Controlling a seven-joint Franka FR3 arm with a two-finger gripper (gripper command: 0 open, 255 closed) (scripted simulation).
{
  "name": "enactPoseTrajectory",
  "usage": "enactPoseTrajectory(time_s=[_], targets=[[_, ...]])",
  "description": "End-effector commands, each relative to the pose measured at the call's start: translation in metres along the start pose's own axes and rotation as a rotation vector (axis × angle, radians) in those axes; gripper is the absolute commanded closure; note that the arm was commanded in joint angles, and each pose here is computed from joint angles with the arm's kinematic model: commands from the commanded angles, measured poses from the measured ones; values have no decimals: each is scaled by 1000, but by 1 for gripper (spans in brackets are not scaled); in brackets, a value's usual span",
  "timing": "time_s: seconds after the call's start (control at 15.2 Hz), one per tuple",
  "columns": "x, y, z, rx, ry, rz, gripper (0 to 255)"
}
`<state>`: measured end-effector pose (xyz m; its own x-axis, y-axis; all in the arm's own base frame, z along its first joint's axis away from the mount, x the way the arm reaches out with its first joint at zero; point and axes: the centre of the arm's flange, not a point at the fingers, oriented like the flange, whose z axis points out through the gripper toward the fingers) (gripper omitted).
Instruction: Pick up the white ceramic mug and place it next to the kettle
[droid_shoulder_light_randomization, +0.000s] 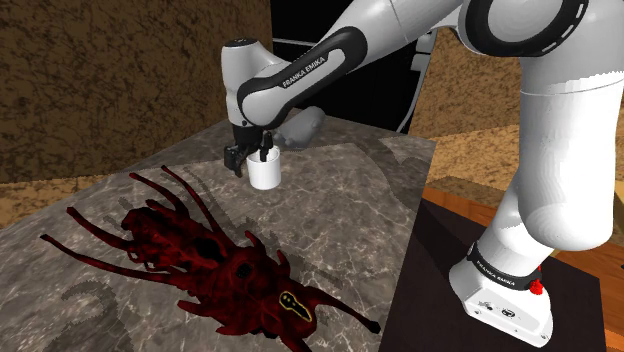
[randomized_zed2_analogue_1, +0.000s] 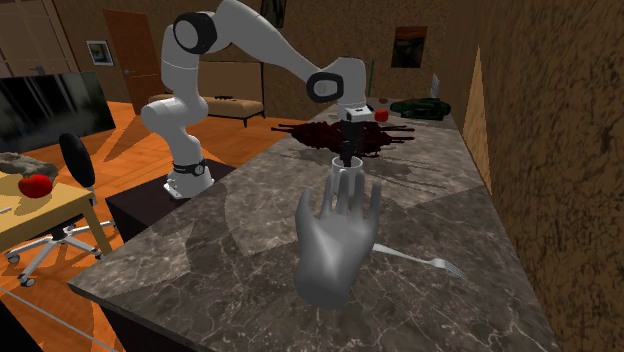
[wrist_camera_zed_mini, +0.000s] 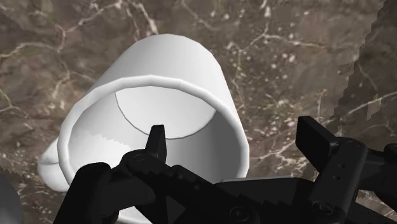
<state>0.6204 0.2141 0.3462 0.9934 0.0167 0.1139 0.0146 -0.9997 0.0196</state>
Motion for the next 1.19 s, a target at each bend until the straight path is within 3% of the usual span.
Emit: enactPoseTrajectory(time_s=[0.0, 0.07, 0.66, 1.12], targets=[[0, 0, 0, 0, 0, 0, 0], [0, 0, 0, 0, 0, 0, 255], [0, 0, 0, 0, 0, 0, 255], [4, 1, -37, 0, 0, 0, 255]])
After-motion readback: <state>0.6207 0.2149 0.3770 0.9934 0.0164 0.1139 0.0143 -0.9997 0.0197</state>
